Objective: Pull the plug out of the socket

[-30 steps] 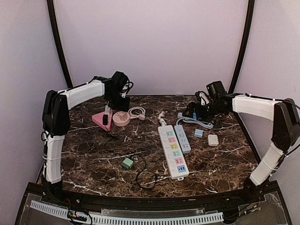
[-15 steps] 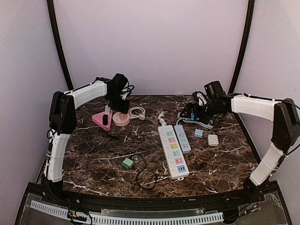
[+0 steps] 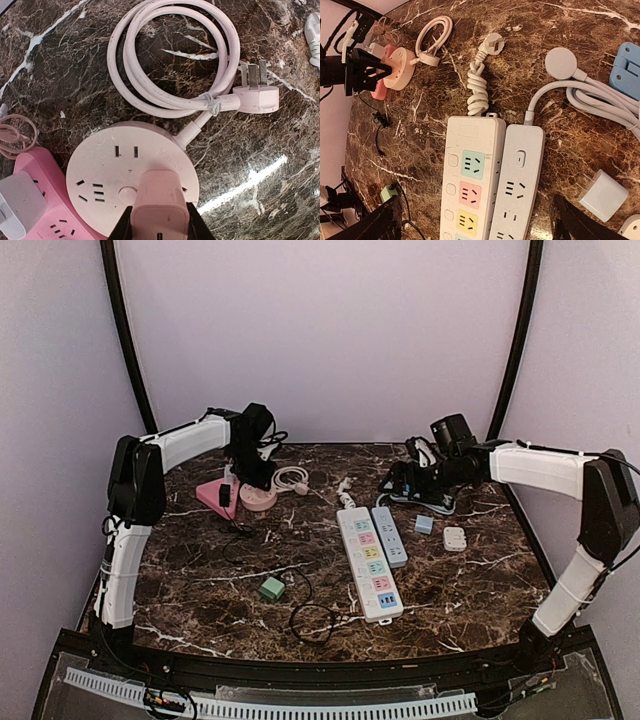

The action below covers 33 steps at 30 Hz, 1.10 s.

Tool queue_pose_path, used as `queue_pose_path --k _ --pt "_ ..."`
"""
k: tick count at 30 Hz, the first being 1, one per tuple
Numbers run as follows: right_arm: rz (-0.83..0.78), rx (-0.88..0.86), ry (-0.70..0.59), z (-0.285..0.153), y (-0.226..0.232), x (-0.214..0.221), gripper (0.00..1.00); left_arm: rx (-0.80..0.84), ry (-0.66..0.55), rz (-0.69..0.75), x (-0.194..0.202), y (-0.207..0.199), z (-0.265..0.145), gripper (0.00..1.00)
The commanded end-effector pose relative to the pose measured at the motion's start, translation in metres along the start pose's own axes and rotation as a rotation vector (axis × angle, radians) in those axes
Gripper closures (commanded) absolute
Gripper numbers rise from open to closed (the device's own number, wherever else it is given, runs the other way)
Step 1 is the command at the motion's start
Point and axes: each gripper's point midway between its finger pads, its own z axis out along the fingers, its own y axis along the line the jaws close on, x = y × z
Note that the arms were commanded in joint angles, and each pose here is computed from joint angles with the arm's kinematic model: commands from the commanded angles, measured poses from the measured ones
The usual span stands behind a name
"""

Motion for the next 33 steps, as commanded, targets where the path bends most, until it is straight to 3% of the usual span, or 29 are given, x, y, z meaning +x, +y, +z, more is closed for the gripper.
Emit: queue_pose_path --k 1,12,17,33 --pt "-0.004 -0.049 0.009 0.013 0.016 0.0 0.01 0.022 0.033 0.011 0.012 -0.007 -0.015 0.8" --pt "0.007 -0.187 0.068 0.043 0.055 0.006 0.02 0.12 0.017 -0.01 0.035 -0.059 -0.042 0.86" --pt "0.008 -0.265 0.1 0.063 0.083 0.012 0.07 0.154 0.033 -0.028 0.05 -0.086 -0.049 0.86" --pt "0.07 -0.392 0.212 0.131 0.133 0.043 0.12 0.405 -0.043 -0.326 0.042 -0.127 -0.081 0.88"
